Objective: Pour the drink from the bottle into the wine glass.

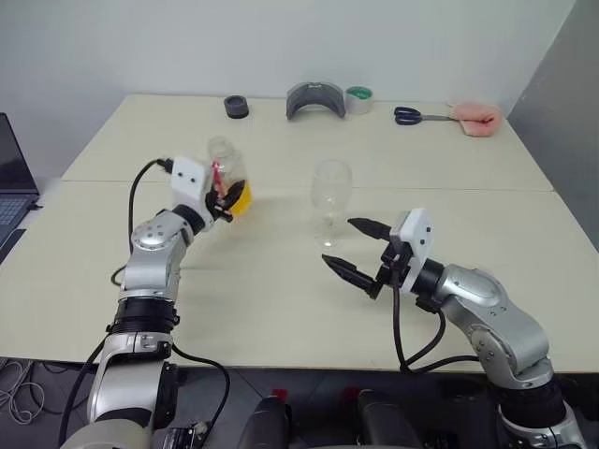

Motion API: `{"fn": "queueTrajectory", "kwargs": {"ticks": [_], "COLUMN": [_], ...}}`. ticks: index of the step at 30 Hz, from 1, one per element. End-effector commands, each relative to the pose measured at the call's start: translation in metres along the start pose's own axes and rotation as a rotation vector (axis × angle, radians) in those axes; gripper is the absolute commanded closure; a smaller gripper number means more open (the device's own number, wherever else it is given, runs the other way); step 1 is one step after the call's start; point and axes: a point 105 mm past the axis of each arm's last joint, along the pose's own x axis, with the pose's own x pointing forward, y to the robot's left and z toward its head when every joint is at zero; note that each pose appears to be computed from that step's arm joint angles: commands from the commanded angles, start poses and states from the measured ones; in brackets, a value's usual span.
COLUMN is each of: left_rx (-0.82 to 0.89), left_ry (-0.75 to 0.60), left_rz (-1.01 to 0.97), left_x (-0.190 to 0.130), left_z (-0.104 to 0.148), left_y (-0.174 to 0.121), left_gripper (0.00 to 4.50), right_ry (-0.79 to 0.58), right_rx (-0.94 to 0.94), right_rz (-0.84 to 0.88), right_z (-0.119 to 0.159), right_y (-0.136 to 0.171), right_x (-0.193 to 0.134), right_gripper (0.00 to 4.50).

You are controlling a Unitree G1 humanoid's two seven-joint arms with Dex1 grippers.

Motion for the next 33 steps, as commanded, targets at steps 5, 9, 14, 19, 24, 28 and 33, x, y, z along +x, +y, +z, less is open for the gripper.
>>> {"fn": "queueTrajectory", "kwargs": {"ticks": [5,9,14,19,24,28,33], "left_rx": [0.412,0.518,0.670,0.754,0.834,0.890,0.959], "left_ry": [-0.196,-0.218,-0.255,-0.290,-0.321,-0.338,-0.351], "left_rz": [-0.106,-0.124,-0.163,-0.173,-0.177,-0.169,-0.143], "left_x": [0.013,0.020,0.030,0.039,0.048,0.052,0.056], "left_z": [0.069,0.074,0.080,0.086,0.091,0.095,0.099], "left_y": [-0.027,-0.030,-0.036,-0.039,-0.044,-0.044,-0.041], "left_gripper": [2.74,2.74,2.74,2.74,2.74,2.74,2.74], "right_ry": [-0.087,-0.130,-0.131,-0.140,-0.091,-0.059,-0.048], "right_rx": [-0.090,-0.142,-0.110,-0.123,-0.159,-0.159,-0.147], "right_rz": [-0.115,-0.164,-0.119,-0.097,-0.057,-0.049,-0.055], "right_z": [0.026,0.031,0.029,0.035,0.043,0.046,0.049], "right_y": [-0.017,-0.023,-0.026,-0.033,-0.043,-0.050,-0.051], "right_x": [-0.009,-0.009,-0.011,-0.023,-0.045,-0.053,-0.057], "right_gripper": [0.00,0.00,0.00,0.00,0.00,0.00,0.00]}}
